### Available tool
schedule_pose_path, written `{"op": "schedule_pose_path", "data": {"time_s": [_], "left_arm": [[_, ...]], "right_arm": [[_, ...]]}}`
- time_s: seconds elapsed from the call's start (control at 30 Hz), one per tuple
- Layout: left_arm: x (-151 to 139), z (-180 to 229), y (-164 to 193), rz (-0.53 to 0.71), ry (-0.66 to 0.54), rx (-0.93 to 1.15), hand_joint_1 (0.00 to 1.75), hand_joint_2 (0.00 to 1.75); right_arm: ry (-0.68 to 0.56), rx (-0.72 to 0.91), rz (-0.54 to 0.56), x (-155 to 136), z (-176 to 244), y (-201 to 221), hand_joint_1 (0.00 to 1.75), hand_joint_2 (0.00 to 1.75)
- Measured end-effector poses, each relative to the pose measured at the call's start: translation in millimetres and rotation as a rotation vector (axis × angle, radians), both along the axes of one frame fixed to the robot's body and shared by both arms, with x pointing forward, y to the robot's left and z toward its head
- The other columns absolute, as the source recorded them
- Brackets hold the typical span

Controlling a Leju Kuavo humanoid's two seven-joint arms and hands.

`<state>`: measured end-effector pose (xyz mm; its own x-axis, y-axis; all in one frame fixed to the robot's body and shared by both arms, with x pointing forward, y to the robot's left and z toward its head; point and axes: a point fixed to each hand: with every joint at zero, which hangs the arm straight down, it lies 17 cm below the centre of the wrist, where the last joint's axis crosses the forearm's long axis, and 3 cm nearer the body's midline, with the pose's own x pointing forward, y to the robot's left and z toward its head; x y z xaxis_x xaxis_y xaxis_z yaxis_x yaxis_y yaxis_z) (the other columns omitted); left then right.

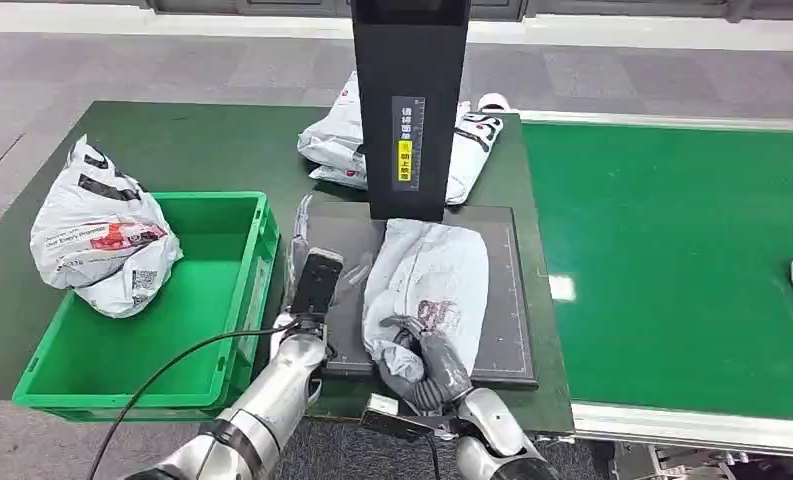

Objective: Moved the parcel from conveyor to table for the left to box.

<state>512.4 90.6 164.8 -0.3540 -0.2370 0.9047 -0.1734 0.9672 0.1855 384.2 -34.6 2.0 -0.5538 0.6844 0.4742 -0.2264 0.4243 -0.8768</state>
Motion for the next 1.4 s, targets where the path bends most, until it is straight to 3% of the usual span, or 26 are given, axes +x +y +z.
{"op": "schedule_pose_path", "data": {"time_s": [0.2,0.33,0.47,0.8,1.07,1.27,1.4], "left_arm": [[4,-3,-8,-0.075,0.030,-0.077,0.00,1.75],[4,-9,-30,-0.272,0.086,-0.215,0.00,1.75],[1,-8,-38,-0.354,0.088,-0.235,0.00,1.75],[-25,-26,-97,-0.636,0.096,0.101,0.00,1.75],[-44,-56,-113,-0.757,0.142,0.313,0.00,1.75],[-51,-73,-114,-0.797,0.167,0.412,0.00,1.75],[-61,-82,-118,-0.853,0.166,0.471,0.00,1.75]], "right_arm": [[0.000,0.040,-0.037,4,5,-6,0.00,1.75],[-0.014,0.186,-0.162,18,24,-30,0.00,1.75],[-0.049,0.407,-0.307,34,53,-78,0.00,1.75],[-0.118,0.862,-0.561,55,102,-189,0.00,1.75],[-0.073,1.052,-0.583,59,109,-221,0.00,1.75],[-0.067,1.085,-0.586,60,110,-229,0.00,1.75],[0.000,1.124,-0.534,67,110,-220,0.00,1.75]]}}
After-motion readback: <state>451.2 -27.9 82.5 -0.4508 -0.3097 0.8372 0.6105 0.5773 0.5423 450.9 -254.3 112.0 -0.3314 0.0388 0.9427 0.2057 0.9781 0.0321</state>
